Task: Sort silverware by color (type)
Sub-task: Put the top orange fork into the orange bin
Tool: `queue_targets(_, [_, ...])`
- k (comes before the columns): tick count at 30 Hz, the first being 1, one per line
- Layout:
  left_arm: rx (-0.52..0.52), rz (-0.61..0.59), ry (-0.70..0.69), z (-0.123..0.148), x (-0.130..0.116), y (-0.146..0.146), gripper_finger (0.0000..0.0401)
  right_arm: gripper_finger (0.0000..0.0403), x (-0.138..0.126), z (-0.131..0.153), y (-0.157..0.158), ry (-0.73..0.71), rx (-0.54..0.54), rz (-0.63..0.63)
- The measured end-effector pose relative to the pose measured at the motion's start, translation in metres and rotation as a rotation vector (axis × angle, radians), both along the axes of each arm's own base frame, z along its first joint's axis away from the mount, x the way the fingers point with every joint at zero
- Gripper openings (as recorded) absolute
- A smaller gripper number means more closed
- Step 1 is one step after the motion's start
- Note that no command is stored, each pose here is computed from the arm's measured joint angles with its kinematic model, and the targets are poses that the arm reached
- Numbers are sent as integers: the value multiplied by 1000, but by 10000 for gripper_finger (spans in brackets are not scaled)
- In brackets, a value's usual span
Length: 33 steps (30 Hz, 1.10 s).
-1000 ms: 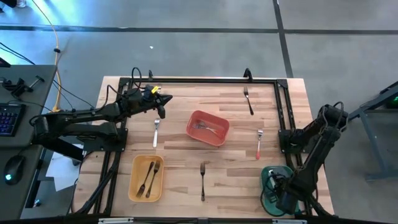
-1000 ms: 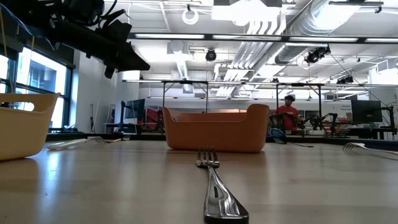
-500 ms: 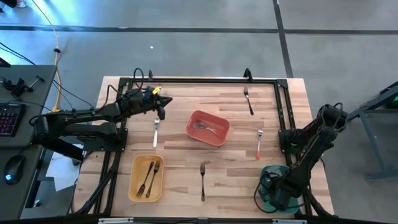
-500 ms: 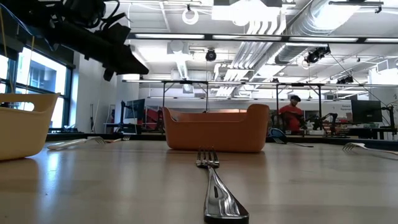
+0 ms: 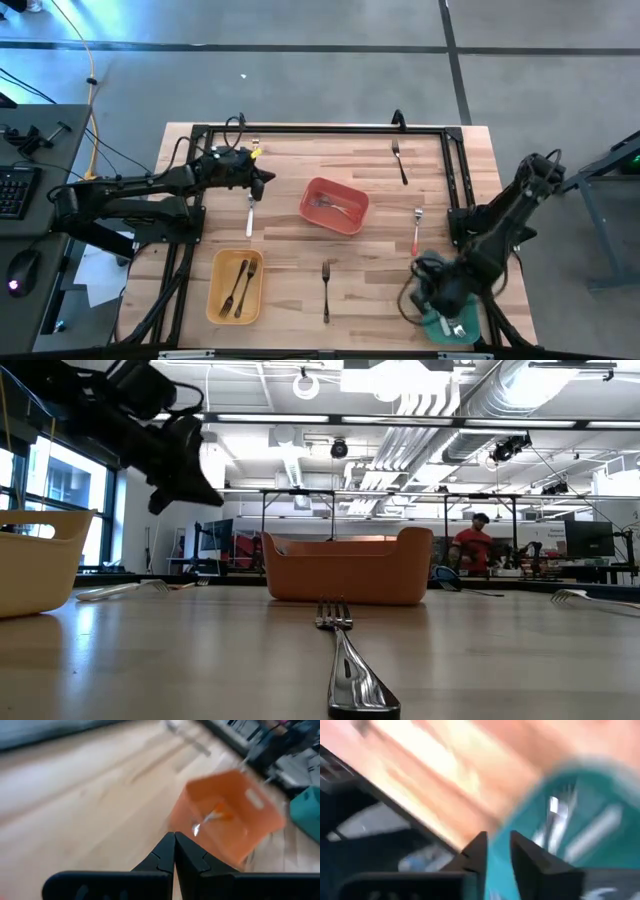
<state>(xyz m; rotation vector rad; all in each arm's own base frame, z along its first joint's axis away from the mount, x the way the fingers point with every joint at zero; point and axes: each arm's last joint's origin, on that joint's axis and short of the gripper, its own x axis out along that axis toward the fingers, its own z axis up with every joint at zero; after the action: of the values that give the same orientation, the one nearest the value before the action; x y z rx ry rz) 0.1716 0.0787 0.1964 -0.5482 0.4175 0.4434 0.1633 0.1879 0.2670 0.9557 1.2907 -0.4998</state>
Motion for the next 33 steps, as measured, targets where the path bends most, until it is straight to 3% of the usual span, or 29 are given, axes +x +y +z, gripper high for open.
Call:
queue_targets(4, [-98,66,88,-9,-6,-2,3,6,16,9,-32,-140,-161,47])
queue_targets(10, [-228,251,150,-18,-13,-2,28,11,39,2,-80,-263,-263,110])
queue_targets(21, [-245,417,127,-18,-17,4,91,1,70,-21,-150,-486,-406,144])
queue_targets(28, [-294,530,95,-18,-27,21,122,0,77,-17,-174,-526,-458,129])
queue_targets(33, [-308,522,98,-16,-33,30,141,0,78,-17,-187,-515,-477,85])
